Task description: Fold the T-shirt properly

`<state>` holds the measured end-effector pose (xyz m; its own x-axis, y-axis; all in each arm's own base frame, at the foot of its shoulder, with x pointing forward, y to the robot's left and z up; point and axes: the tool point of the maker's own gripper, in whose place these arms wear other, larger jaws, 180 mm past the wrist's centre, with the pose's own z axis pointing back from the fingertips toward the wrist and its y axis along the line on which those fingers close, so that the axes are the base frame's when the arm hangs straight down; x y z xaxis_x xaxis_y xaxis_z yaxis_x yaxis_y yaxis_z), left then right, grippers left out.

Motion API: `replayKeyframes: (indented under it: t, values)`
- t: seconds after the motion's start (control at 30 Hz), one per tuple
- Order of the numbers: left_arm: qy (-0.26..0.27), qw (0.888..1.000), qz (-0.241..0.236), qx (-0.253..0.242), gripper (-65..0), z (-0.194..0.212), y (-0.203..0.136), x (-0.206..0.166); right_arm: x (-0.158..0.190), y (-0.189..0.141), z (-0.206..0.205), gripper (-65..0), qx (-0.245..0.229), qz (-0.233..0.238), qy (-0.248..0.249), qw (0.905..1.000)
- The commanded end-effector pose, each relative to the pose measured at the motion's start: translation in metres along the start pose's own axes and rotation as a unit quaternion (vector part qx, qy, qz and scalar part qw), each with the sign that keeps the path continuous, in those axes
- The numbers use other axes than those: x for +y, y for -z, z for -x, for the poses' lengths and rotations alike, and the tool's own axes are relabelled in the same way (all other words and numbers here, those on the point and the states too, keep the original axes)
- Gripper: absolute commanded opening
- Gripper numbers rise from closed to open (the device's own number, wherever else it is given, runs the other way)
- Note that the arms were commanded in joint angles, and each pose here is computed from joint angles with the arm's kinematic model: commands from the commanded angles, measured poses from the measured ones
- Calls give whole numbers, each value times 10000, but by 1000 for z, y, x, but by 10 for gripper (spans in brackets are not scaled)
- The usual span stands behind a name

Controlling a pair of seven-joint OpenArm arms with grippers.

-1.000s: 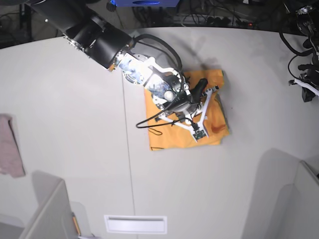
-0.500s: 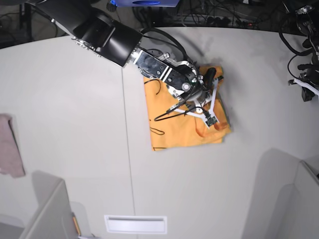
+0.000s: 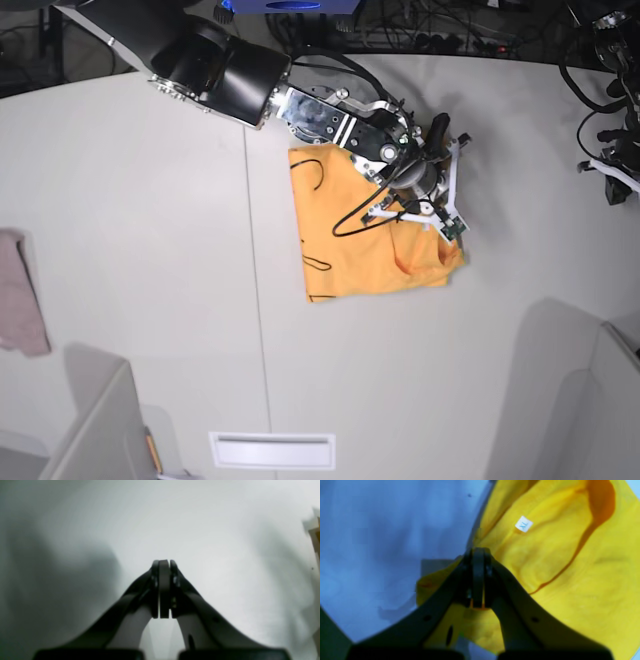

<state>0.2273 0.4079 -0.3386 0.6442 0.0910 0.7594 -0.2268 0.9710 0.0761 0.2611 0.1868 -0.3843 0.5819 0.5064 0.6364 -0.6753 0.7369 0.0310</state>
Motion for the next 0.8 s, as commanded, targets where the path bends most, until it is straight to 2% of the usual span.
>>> replayKeyframes:
  t: [0.0, 0.17, 0.3, 0.47, 0.6, 0.7, 0.77]
  values:
    - [102, 9997, -9, -243, -650, -18, -3, 3, 1, -2, -19, -650, -309, 11, -26, 9995]
    - [118, 9996, 20, -259, -650, -19, -3, 1, 2, 11, -3, -650, -291, 89, -170, 9994]
    - [101, 9996, 19, -255, -650, -19, -2, 1, 11, 9, -3, -650, -319, 9, -286, 9991]
    - [76, 9996, 124, -236, -650, -15, 0, -8, 20, -21, -40, -650, -871, -237, -130, 9958]
    - [40, 9987, 410, -311, -650, -16, 0, -31, -27, -52, -59, -650, -1151, -50, 632, 9913]
    - [-451, 9949, 823, -380, -650, -9, -7, -46, -80, -72, -52, -650, -1373, 301, 1386, 9803]
    - [-845, 9887, 1154, -443, -650, -6, -12, -56, -107, -82, -42, -650, -1434, 517, 1721, 9732]
